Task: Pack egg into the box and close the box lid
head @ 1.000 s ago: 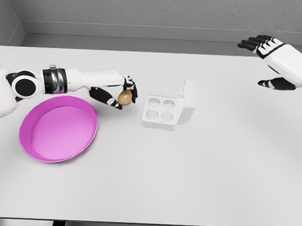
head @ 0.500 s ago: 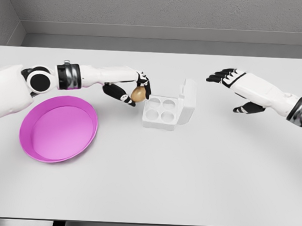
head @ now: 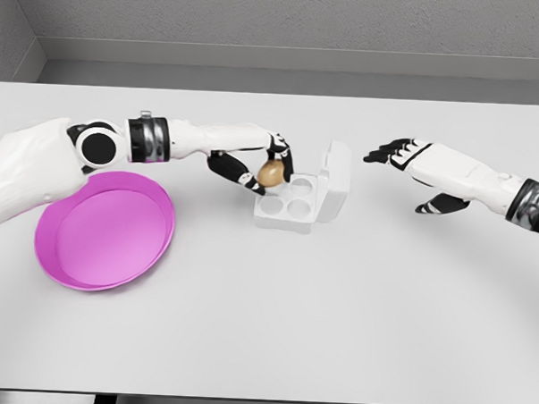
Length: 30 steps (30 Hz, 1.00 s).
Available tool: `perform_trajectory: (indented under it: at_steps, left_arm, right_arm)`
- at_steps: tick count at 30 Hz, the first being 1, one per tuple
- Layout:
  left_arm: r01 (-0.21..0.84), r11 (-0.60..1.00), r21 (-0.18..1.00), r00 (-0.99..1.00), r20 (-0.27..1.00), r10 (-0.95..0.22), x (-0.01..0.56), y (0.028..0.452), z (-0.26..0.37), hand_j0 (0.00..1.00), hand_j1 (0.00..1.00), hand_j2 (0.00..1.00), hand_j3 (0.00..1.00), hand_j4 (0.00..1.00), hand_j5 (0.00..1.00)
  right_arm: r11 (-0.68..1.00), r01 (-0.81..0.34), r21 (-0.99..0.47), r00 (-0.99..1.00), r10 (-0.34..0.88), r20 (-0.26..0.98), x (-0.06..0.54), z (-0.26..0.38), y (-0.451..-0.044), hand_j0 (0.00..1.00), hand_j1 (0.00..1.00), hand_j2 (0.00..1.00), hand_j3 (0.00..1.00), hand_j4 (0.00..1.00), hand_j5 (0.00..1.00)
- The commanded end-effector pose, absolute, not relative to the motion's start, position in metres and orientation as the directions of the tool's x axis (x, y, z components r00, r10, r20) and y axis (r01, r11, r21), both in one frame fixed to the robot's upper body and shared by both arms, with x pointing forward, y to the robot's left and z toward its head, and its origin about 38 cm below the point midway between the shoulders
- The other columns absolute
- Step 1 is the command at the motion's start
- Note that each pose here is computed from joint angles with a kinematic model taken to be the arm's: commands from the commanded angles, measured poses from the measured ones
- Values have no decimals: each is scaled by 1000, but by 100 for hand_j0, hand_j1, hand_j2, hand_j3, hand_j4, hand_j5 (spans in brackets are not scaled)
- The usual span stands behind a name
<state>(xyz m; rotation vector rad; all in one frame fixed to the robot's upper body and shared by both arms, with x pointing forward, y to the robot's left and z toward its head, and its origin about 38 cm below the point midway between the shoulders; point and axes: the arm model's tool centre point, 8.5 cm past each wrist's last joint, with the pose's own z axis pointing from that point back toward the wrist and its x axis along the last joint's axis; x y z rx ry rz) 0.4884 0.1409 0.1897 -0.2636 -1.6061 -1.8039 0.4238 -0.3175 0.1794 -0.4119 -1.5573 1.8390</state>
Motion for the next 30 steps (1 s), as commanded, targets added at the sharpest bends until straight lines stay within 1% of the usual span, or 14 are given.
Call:
perform_trajectory:
  at_steps: [1,13,25,30]
  left_arm:
    - [622,20,783,-729,588,-350,489,137,191,46,46,46,46,46,46]
    - [643,27,765,-702,604,-377,496,136,178,46,46,46,46,46,46]
    - [664,14,748,-693,622,-364,494,132,178,46,46,46,46,46,46]
    - [688,25,725,-673,651,-350,493,131,179,47,47,47,47,47,47]
  right_arm:
    - [-47,-297,-954,-715,673,190,424,179,-318,100,100,100,100,100,100]
    - [-60,-312,-948,-714,673,192,421,175,-318,100,100,100,100,100,100]
    - [-65,-321,-945,-713,673,196,420,173,-318,100,100,100,100,100,100]
    - [-66,-322,-944,-714,672,196,419,172,-318,100,100,100,100,100,100]
